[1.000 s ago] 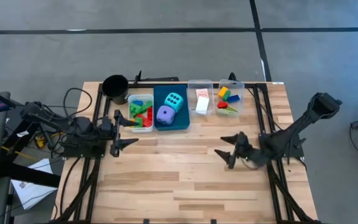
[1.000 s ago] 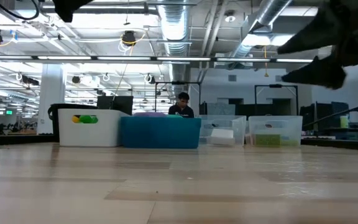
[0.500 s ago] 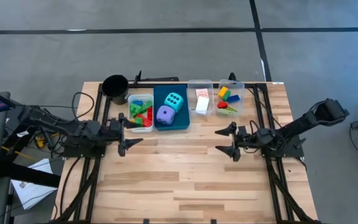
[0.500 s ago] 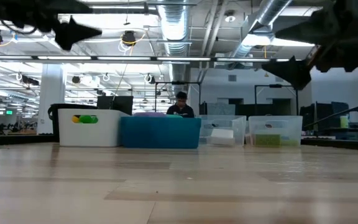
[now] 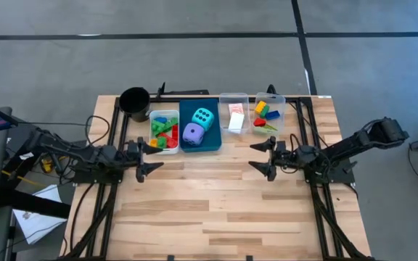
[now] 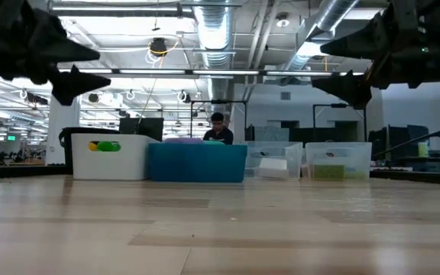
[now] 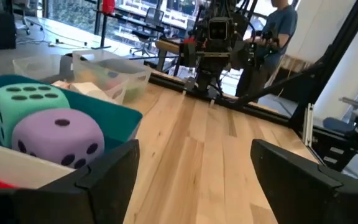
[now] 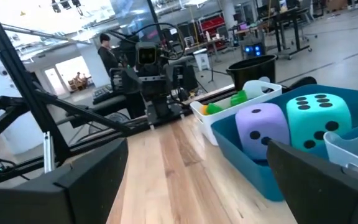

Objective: Pick & Place Toys
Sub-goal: Return to Home Position

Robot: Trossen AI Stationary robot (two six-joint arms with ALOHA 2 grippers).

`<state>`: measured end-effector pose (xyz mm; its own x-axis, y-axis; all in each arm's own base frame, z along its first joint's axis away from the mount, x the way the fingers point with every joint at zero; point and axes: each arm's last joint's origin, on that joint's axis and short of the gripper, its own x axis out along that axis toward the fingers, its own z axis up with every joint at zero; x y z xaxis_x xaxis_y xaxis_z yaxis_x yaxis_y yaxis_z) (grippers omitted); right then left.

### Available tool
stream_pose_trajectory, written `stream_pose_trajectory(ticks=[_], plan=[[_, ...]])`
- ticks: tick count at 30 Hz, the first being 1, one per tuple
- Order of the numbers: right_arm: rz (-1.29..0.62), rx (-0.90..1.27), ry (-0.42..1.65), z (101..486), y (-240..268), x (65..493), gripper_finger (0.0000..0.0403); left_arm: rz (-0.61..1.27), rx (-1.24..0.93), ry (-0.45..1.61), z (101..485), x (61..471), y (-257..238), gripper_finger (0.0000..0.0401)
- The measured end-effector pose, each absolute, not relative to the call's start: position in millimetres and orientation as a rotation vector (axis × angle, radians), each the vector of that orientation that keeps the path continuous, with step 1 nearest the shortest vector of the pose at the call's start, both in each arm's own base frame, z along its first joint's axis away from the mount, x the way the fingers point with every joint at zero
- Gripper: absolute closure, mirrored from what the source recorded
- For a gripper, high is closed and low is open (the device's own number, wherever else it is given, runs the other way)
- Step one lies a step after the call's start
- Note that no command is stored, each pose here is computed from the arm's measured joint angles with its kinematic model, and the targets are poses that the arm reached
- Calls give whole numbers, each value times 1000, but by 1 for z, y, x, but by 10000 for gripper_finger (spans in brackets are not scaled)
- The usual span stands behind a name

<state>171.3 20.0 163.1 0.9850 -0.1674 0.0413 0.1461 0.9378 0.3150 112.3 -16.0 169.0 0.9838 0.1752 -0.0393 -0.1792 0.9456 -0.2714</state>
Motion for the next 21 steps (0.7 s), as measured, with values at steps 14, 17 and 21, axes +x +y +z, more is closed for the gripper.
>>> stream_pose_trajectory(ticks=[14,17,21], plan=[[-172,316,-69,163,18,172,25,181,-282,12,164,110,-15,100],[-172,316,-69,163,18,172,25,182,-282,12,164,110,-15,100],[-173,316,-69,163,18,172,25,186,-282,11,164,110,-15,100]])
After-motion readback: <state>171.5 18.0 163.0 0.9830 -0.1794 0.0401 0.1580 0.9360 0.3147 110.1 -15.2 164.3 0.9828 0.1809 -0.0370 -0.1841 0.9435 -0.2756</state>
